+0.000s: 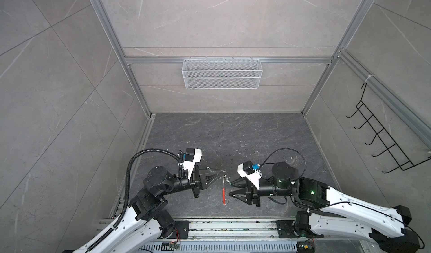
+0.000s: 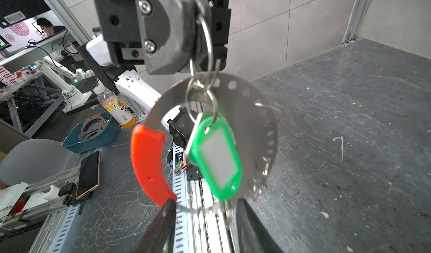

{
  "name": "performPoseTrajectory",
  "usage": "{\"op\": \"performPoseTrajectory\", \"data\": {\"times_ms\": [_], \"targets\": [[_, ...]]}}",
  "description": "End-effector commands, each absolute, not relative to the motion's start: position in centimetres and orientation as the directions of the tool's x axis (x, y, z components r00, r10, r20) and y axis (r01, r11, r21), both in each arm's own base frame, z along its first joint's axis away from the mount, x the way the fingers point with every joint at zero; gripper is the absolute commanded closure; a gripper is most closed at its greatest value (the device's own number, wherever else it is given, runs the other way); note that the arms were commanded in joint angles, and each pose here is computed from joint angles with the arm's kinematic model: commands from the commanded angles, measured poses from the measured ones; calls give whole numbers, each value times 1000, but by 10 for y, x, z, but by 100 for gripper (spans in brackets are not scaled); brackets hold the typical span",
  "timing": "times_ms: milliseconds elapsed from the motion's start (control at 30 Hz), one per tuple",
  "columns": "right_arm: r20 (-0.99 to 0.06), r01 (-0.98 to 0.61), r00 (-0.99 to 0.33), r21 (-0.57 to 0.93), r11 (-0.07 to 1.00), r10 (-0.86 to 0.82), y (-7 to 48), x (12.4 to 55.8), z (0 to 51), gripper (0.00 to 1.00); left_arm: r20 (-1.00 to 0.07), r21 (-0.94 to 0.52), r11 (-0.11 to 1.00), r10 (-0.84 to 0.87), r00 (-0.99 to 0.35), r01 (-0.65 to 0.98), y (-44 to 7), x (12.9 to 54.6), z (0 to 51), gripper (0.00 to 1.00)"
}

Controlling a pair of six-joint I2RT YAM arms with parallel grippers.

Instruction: Remove the keys from the keyring

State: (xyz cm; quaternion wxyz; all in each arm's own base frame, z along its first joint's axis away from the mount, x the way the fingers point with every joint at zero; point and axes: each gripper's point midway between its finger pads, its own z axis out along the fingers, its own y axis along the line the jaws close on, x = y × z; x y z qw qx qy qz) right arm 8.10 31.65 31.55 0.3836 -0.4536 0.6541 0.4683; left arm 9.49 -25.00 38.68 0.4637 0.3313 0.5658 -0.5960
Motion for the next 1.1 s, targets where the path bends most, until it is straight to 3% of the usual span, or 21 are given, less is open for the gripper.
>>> {"op": "performPoseTrajectory", "data": {"times_ms": [0,233,533,867,1067], "targets": [[-948,-958,-264,237,158,-178,306,80,344,54,-923,-305,18,-250,-291,952,-244,86,413,100],[-972,-951,-224,203,235,-66,318,104,376,54,-921,-300,8,-265,-287,954,-244,85,418,100],[-984,-963,-176,179,202,35,323,104,407,54,-921,-293,-2,-267,-283,956,-244,83,417,100],[-979,-970,-205,206,126,23,334,95,409,53,-922,-289,-12,-267,-282,957,-245,83,416,100],[-976,-973,-216,218,74,25,336,87,413,60,-920,-294,2,-270,-283,956,-245,86,414,100]]}}
